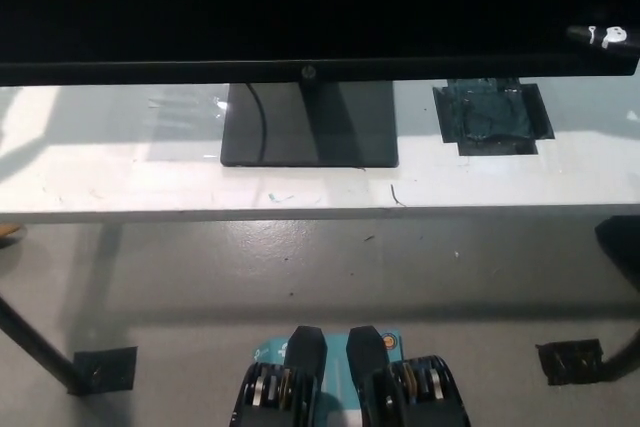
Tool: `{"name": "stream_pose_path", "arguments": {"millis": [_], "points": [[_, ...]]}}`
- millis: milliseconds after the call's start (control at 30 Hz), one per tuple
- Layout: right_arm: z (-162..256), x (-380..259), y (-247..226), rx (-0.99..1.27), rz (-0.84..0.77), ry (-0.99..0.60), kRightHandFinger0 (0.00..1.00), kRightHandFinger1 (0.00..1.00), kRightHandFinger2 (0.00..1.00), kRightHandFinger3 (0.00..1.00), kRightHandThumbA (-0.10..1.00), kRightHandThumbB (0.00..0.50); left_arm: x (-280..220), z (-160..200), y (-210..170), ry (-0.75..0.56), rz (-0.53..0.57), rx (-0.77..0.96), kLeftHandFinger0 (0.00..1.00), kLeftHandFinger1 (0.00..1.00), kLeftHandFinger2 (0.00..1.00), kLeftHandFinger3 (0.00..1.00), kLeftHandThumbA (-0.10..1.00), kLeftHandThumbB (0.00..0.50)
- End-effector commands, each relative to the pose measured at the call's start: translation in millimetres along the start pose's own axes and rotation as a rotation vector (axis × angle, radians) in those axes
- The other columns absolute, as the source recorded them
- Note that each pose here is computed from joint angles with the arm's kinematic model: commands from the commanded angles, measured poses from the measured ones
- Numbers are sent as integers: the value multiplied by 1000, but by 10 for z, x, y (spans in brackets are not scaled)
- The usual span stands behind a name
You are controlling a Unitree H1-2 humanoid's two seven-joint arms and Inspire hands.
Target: The monitor is placed at the center of the table and the robot uses both its hand to grab the left and right sides of the monitor to tilt the angle of the monitor downwards
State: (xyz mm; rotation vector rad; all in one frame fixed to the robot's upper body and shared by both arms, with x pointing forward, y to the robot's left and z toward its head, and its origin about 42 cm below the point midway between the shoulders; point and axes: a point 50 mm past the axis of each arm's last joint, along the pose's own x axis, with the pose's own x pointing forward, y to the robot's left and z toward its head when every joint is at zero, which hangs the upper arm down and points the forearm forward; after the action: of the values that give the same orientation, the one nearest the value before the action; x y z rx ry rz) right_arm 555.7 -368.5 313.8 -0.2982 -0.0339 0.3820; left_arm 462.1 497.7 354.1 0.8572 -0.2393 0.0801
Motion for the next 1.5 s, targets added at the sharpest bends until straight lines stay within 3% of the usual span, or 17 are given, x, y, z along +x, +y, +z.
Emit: {"name": "stream_pose_path", "arguments": {"millis": [0,100,200,267,367,467,567,600,767,800,1000,1067,1133,1233,1267,1467], "points": [[392,116,-65,-80,126,48,1000,1000,1000,1000,826,335,179,276,278,-96,44,69,1000,1000,1000,1000,1000,478],[456,132,-73,-117,156,69,1000,1000,1000,1000,790,347,257,299,220,-88,18,12,1000,1000,1000,1000,977,498],[459,107,-97,-145,177,85,1000,1000,1000,1000,753,354,320,336,158,-88,-1,14,1000,1000,1000,1000,940,454],[445,91,-115,-121,184,89,1000,1000,1000,1000,710,400,342,341,136,-83,-18,12,1000,1000,1000,1000,921,443],[456,83,-130,-126,184,90,1000,1000,1000,1000,664,429,375,332,104,-78,-45,10,1000,1000,1000,1000,897,420],[466,79,-149,-114,181,89,1000,1000,1000,1000,612,499,424,316,58,-86,-66,-6,1000,1000,1000,1000,878,445],[477,82,-152,-115,179,89,1000,1000,1000,1000,600,500,463,311,34,-97,-78,-17,1000,1000,1000,1000,878,488],[483,83,-157,-147,177,97,1000,1000,1000,1000,602,484,469,321,21,-90,-85,10,1000,1000,1000,1000,929,500],[505,119,-137,-220,163,114,1000,1000,1000,1000,580,500,534,312,-29,-58,-107,10,1000,1000,1000,1000,916,500],[503,130,-115,-270,170,109,1000,1000,1000,1000,597,500,555,303,-51,-35,-122,17,1000,1000,1000,1000,886,477],[491,173,-64,-267,178,133,1000,1000,1000,1000,526,500,583,302,-97,-20,-140,28,1000,1000,1000,1000,875,500],[452,272,68,-366,178,182,1000,1000,1000,1000,521,500,587,228,-222,-14,-177,225,1000,1000,1000,1000,921,500],[454,319,114,-493,158,200,1000,1000,1000,1000,575,500,615,237,-288,-16,-188,255,1000,1000,1000,1000,876,500],[453,322,114,-499,156,201,1000,1000,1000,1000,576,500,622,232,-289,-19,-186,261,1000,1000,1000,1000,876,500],[470,361,154,-536,138,199,1000,1000,1000,1000,514,482,655,268,-298,-31,-204,318,1000,1000,1000,1000,824,481],[556,513,299,-702,30,154,1000,1000,1000,1000,461,500,802,413,-320,-70,-238,631,1000,1000,1000,1000,804,463]]}}
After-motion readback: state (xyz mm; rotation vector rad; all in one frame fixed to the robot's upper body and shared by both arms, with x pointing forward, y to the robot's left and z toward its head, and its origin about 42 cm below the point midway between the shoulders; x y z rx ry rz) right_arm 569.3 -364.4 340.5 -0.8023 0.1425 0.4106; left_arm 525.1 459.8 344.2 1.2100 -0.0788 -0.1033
